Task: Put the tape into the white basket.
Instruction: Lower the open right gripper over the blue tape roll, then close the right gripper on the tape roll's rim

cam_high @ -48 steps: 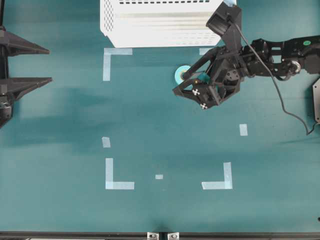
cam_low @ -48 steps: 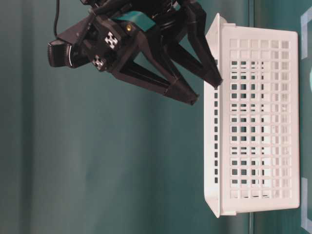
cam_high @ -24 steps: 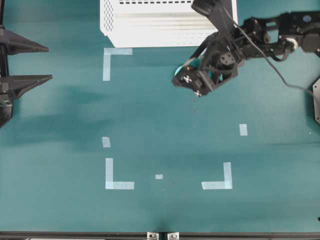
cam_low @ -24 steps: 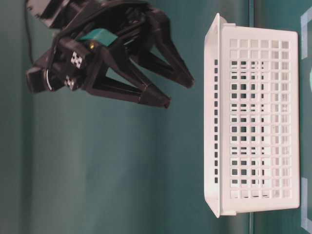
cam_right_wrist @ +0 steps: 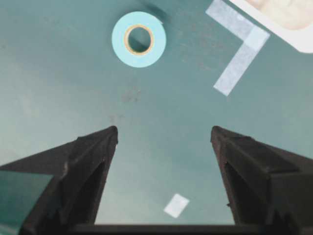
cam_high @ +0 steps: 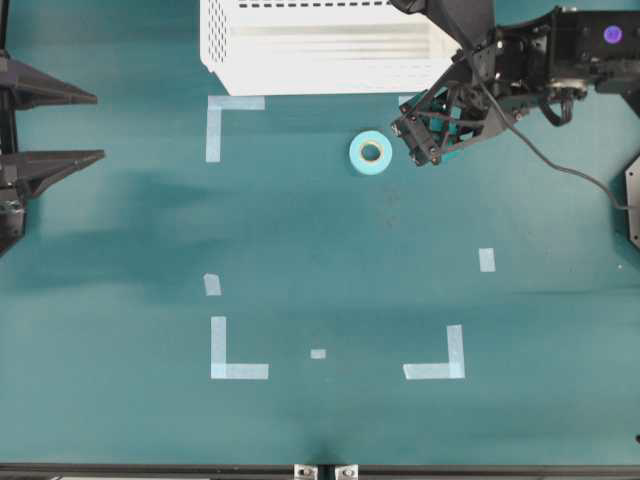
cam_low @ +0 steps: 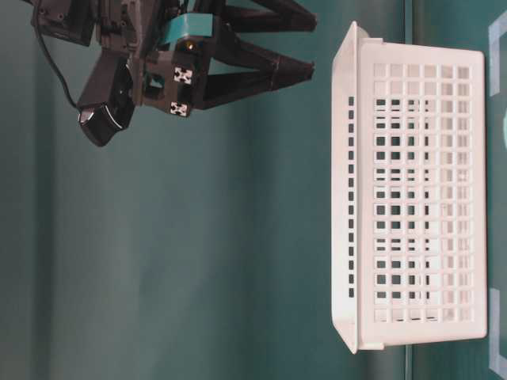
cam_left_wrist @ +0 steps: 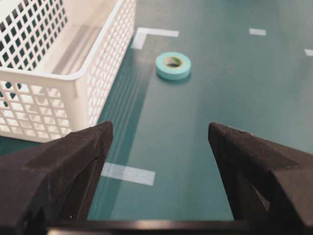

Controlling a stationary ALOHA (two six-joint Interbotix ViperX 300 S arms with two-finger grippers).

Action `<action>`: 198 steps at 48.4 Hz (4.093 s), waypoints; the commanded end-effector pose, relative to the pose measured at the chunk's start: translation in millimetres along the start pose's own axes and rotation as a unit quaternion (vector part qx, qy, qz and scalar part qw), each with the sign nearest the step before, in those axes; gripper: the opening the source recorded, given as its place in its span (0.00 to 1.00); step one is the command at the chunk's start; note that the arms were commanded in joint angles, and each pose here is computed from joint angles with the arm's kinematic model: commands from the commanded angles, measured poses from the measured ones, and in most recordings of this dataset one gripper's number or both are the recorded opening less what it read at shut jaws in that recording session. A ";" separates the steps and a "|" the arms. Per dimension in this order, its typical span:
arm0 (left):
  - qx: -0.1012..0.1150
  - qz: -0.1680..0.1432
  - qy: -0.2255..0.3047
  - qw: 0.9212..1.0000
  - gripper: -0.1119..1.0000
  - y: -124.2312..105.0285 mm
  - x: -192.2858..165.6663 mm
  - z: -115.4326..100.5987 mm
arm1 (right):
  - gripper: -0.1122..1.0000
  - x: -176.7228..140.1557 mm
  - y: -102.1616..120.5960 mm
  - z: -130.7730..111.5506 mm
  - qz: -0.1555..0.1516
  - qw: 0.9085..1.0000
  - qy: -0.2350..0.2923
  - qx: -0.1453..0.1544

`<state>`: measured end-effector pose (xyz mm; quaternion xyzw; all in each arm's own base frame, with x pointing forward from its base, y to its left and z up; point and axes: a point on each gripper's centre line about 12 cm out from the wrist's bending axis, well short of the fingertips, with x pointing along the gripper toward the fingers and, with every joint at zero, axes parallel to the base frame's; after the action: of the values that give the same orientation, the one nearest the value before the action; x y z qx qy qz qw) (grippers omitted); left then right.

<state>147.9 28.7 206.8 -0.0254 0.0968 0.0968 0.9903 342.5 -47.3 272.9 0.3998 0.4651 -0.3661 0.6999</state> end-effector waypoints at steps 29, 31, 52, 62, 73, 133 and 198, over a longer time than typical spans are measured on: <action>-0.003 0.007 -0.009 1.000 0.88 2.1 0.6 2.0 | 0.87 20.8 -2.2 15.0 0.001 0.990 -0.026 0.141; -0.003 0.008 -0.008 1.000 0.88 2.4 0.5 1.4 | 0.87 25.1 -1.2 15.7 -0.001 0.989 -0.025 0.144; -0.004 0.013 -0.036 0.999 0.88 3.9 -8.3 1.9 | 0.87 56.0 12.1 19.8 -0.009 0.985 -0.019 0.170; -0.012 0.013 -0.040 0.999 0.88 4.3 -11.9 0.3 | 0.87 76.2 14.4 19.8 -0.014 0.986 -0.016 0.167; -0.013 0.014 -0.035 0.999 0.88 4.3 -11.1 -0.9 | 0.88 91.6 16.5 18.7 -0.012 0.987 -0.014 0.162; -0.014 0.014 -0.026 0.999 0.88 4.3 -11.1 -3.1 | 0.98 137.8 21.3 2.9 -0.007 0.978 -0.001 0.208; -0.018 0.013 -0.024 0.999 0.88 4.0 -11.6 -3.6 | 0.98 174.3 18.1 -4.5 -0.026 0.978 0.007 0.208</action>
<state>134.1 29.3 200.8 -0.0384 0.0767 0.1094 0.9903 406.4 -59.9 105.0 0.5229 0.4009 -0.4759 0.5826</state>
